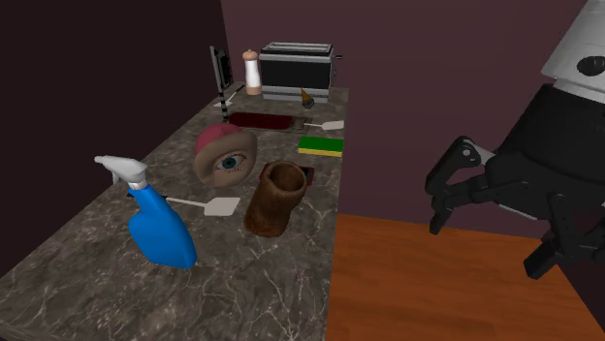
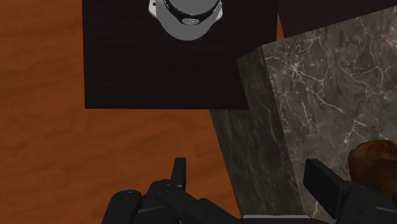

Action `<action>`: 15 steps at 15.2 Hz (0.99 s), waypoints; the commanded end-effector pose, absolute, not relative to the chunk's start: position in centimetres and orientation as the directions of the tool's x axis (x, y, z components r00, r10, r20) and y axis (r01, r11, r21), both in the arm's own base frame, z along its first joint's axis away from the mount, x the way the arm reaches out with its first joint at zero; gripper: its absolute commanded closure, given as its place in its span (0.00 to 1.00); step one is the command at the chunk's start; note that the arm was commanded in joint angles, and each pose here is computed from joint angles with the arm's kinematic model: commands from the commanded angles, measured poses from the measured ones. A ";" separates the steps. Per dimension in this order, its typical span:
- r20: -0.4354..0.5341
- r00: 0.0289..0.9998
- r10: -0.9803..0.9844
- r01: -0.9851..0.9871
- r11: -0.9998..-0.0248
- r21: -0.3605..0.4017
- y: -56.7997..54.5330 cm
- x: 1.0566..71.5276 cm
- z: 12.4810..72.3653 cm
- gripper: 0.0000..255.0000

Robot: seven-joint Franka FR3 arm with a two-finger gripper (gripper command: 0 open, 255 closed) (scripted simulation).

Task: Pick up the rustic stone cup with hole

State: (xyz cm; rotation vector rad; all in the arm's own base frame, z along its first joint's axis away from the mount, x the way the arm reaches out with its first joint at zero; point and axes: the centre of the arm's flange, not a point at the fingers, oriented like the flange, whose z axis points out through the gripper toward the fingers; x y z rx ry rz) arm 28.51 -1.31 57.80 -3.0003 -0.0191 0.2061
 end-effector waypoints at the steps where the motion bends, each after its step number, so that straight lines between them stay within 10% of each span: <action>1: -0.135 0.991 0.022 0.003 -0.991 -0.134 -1.3 28.5 57.8 0.00; 15: -0.010 0.995 0.098 0.094 -0.977 -0.191 15.1 32.0 53.8 0.00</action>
